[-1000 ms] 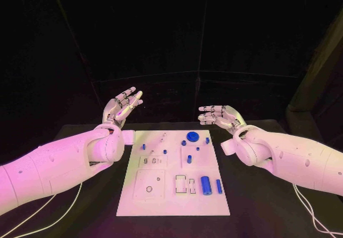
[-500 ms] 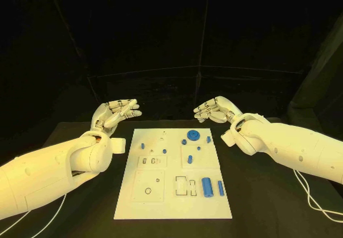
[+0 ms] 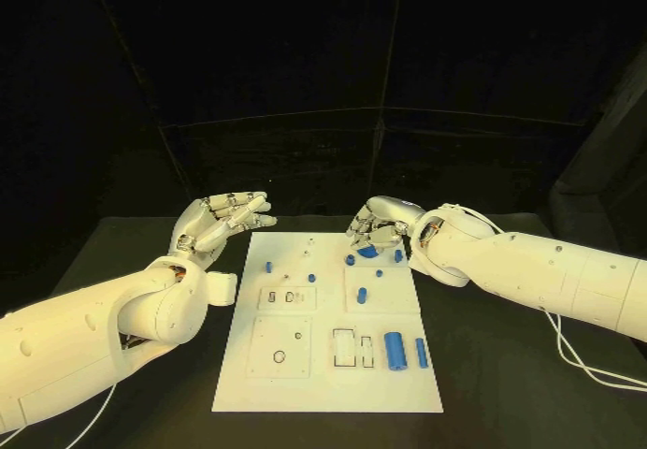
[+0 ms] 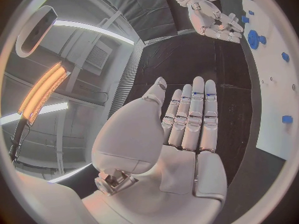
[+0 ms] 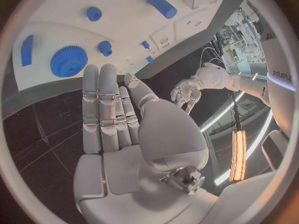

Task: Assemble the parts on the task board

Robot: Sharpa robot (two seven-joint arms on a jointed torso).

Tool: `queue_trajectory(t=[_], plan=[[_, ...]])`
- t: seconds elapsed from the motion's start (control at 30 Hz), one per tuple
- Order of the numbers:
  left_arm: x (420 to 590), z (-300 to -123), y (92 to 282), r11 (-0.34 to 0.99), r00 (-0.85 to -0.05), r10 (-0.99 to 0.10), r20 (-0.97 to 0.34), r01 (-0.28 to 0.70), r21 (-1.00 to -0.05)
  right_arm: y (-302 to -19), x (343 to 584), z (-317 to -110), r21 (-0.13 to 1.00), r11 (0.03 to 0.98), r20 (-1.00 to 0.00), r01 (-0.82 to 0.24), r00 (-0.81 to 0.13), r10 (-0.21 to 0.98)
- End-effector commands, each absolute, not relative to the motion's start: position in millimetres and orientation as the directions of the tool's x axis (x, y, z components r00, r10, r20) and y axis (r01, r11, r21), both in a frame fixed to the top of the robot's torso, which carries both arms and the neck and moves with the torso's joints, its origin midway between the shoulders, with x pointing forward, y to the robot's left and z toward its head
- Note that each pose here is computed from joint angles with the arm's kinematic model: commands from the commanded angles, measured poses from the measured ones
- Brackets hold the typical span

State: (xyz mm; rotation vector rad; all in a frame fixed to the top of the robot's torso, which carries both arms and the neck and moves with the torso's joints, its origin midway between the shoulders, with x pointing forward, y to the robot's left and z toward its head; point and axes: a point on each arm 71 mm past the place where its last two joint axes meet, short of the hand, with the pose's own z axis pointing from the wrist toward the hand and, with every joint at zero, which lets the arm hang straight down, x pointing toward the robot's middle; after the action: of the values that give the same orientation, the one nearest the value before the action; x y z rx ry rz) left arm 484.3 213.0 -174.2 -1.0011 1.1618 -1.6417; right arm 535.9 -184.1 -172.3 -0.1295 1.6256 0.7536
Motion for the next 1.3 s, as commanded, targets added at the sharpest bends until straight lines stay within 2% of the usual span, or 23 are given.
queue_trajectory(t=[0.03, 0.63, 1.3], plan=[[480.5, -172.1, 207.3, -0.207, -0.354, -0.926, 0.127, 0.198, -0.958, -180, 534, -174, 0.205, 0.852, -0.975, -0.481, -0.171, 0.138], [477.1, -174.7, 209.8, -0.188, -0.353, -0.928, 0.118, 0.171, -0.967, -164, 528, -174, 0.076, 0.873, -0.987, -0.481, -0.159, -0.002], [477.6, -176.2, 211.7, -0.183, -0.356, -0.927, 0.119, 0.152, -0.971, -163, 530, -179, 0.043, 0.879, -0.981, -0.474, -0.188, -0.054]])
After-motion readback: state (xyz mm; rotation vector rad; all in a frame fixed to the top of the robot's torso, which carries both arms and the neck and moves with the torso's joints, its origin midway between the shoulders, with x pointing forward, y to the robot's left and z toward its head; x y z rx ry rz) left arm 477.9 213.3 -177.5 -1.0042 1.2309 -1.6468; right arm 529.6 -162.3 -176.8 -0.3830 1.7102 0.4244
